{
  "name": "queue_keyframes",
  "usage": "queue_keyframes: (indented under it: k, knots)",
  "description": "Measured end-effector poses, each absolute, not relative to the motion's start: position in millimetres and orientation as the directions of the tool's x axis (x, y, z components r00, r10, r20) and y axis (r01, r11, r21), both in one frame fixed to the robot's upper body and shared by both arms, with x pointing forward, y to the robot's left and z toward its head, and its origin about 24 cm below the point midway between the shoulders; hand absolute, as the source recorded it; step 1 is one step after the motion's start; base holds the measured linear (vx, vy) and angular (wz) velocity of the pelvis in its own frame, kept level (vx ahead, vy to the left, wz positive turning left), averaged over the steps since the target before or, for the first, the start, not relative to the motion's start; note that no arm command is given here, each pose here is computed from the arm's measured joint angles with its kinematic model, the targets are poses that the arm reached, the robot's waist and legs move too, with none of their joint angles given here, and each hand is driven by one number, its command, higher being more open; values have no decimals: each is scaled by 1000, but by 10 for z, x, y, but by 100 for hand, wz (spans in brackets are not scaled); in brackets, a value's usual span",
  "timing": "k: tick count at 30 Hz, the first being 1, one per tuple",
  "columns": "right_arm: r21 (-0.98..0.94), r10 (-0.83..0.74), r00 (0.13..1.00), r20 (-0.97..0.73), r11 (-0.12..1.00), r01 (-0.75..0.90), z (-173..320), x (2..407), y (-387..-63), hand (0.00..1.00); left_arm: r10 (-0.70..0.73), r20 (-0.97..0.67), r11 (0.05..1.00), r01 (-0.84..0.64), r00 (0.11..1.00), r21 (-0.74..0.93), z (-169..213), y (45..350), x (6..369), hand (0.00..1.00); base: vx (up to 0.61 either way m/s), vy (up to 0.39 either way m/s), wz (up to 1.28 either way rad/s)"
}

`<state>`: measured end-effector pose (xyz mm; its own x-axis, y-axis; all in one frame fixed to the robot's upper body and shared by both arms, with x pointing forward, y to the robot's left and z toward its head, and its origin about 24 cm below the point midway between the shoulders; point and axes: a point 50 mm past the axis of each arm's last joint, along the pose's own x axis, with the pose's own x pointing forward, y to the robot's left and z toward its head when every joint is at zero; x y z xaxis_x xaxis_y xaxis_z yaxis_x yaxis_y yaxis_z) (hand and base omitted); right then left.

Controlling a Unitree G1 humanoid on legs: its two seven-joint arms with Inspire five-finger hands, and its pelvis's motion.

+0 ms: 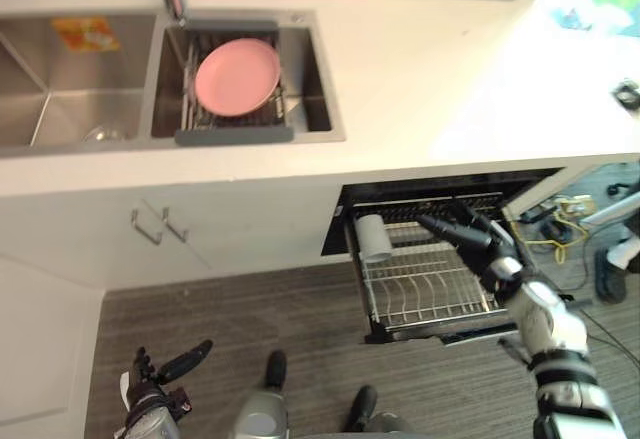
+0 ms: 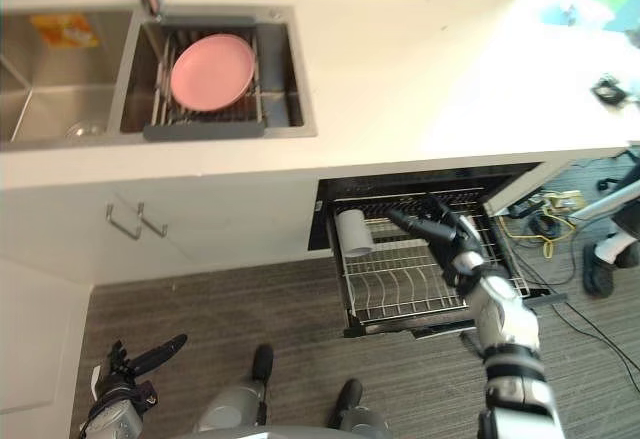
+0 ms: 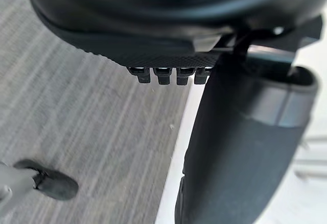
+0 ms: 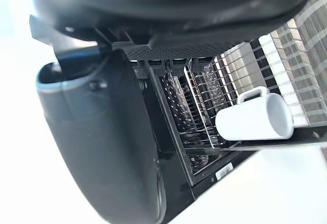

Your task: Walk over to the sink, pick up the cup, carry it to the dishwasher, place the cup inside the dishwasher, then close the dishwasher door

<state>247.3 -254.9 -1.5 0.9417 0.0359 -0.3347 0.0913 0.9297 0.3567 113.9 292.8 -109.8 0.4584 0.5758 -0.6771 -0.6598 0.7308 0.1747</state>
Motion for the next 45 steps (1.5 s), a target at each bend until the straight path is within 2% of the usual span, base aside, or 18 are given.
queue_keyframes:
  k: [5,7,9,12,14,16,18,20,22,23,24,27,34,38,39,45]
  knots:
    - [363,12,940,-342,924,121,-88,2189,-2413,100,601,-713,664,-722,361,194,-1175,2935,965,100,102,-25,2]
    - [373,-76,954,-290,909,186,33,2172,-2495,100,596,-731,642,-744,334,184,-1215,2902,925,100,100,43,72]
    - [358,-192,959,-211,897,258,236,2136,-2719,100,572,-770,586,-798,283,142,-1286,2807,814,100,75,102,97]
    - [365,-229,972,-48,902,231,532,2218,-2790,100,569,-812,491,-846,134,205,-1397,2769,385,100,23,28,7]
    - [340,-239,968,81,919,199,753,2203,-2822,100,523,-851,500,-827,51,258,-1499,2627,49,100,-42,-21,-26]
    - [321,-321,935,149,910,262,857,2091,-2993,100,447,-895,528,-810,9,255,-1596,2403,-127,100,-15,29,7]
    - [319,-359,918,168,901,294,883,2066,-3038,100,394,-919,559,-798,14,227,-1642,2256,-159,100,-34,133,-23]
    - [331,-335,925,178,906,265,858,2102,-2940,100,368,-929,593,-781,47,195,-1657,2190,-108,100,-76,121,-46]
    - [337,-288,942,174,916,217,824,2150,-2812,100,367,-925,629,-759,97,170,-1653,2206,12,100,-54,48,-19]
    - [340,-270,948,166,918,202,795,2132,-2755,100,369,-917,658,-739,150,145,-1643,2226,140,100,-26,-19,10]
    - [335,-260,952,160,922,195,768,2095,-2731,100,373,-905,686,-717,204,121,-1625,2250,258,100,-10,-38,13]
    - [311,-274,947,166,926,213,763,2038,-2761,100,366,-888,755,-647,279,108,-1594,2262,390,100,60,-70,31]
    - [302,-348,909,229,913,273,911,1985,-2919,100,355,-891,770,-629,282,108,-1590,2257,402,100,133,-64,17]
    - [311,-339,906,253,915,256,956,2027,-2899,100,360,-887,776,-620,290,112,-1581,2266,409,100,62,-19,4]
    - [299,-284,929,235,931,209,825,1958,-2769,100,307,-889,846,-526,339,92,-1570,2202,315,100,0,0,0]
    - [299,-280,931,235,932,205,824,1962,-2761,100,305,-889,847,-525,343,88,-1568,2199,323,100,0,0,-5]
